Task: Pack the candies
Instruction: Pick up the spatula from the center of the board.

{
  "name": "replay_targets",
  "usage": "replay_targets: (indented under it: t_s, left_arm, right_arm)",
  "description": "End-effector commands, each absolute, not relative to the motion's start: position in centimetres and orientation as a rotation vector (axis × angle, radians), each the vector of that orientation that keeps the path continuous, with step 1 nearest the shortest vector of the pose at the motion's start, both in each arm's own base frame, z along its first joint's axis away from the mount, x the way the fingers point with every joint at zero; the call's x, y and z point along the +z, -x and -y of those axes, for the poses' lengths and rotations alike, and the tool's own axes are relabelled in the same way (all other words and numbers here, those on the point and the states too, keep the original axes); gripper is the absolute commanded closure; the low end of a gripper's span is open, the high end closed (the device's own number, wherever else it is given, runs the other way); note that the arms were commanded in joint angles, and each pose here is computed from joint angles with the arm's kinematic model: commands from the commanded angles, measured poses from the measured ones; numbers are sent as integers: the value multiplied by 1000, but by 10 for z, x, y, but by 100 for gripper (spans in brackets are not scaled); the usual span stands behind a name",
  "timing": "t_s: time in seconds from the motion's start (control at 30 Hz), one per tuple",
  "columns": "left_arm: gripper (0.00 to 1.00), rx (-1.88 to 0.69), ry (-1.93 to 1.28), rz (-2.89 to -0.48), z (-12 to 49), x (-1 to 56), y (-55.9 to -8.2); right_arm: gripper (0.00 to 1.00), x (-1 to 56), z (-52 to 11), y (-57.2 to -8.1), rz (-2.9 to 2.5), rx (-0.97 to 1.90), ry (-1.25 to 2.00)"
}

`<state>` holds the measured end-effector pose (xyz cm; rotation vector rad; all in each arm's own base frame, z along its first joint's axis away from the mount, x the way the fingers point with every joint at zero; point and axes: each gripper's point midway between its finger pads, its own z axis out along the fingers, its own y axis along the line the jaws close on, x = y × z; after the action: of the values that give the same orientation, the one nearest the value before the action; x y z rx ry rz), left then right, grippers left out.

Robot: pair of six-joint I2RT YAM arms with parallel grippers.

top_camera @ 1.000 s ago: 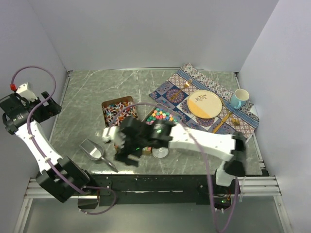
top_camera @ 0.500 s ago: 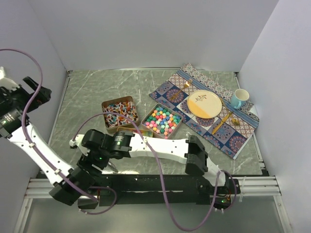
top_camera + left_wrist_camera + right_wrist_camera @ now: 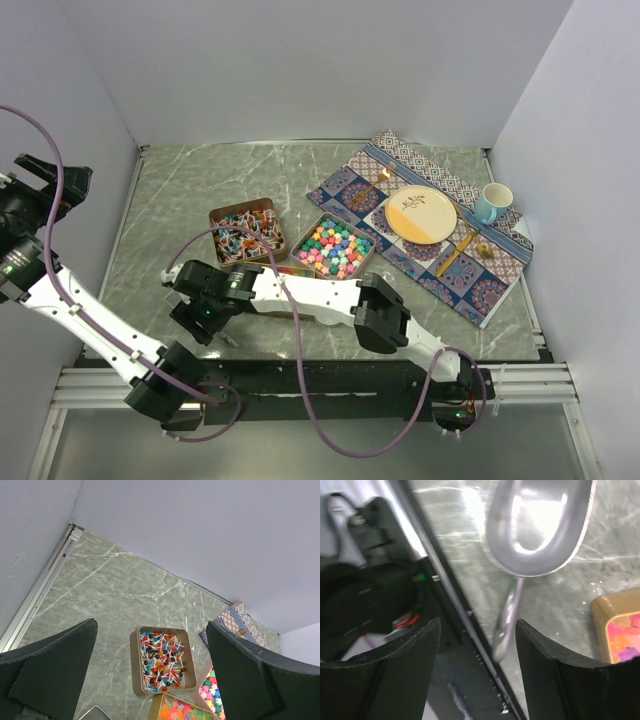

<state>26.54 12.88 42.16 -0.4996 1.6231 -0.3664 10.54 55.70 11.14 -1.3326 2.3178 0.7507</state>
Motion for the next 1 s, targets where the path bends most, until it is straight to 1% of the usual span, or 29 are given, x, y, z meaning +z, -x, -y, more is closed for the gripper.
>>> replay_targets:
  t_s: [0.0, 0.27, 0.43, 0.53, 0.57, 0.63, 0.7, 0.9, 0.93, 0.97]
  left_arm:
    - [3, -337, 441, -1580, -124, 444, -262]
    - [3, -326, 464, -1592, -130, 436, -264]
    - [3, -284, 458, -1589, -128, 435, -259]
    - [3, -284, 464, -1590, -124, 431, -256]
    - [3, -281, 461, -1591, -123, 431, -255]
    - [3, -269, 457, -1591, -122, 430, -253]
    - [3, -263, 455, -1593, -120, 430, -252]
    - [3, -274, 471, -1592, -118, 429, -250]
    - [4, -271, 470, -1590, -117, 430, -249]
    - [3, -266, 472, -1591, -117, 431, -249]
  right_arm:
    - [32, 94, -559, -117, -2362, 688, 1266]
    - [34, 75, -567, -124, -2346, 633, 1270]
    - [36, 49, -552, -116, -2420, 578, 1288]
    - [38, 39, -551, -119, -2429, 541, 1279]
    - [40, 43, -555, -123, -2411, 543, 1266]
    - [41, 38, -560, -124, -2404, 539, 1266]
    - [45, 38, -566, -125, -2388, 550, 1269]
    - [48, 12, -554, -128, -2415, 458, 1281]
    - [51, 11, -552, -127, -2420, 452, 1284]
    - [57, 6, -547, -126, -2431, 435, 1290]
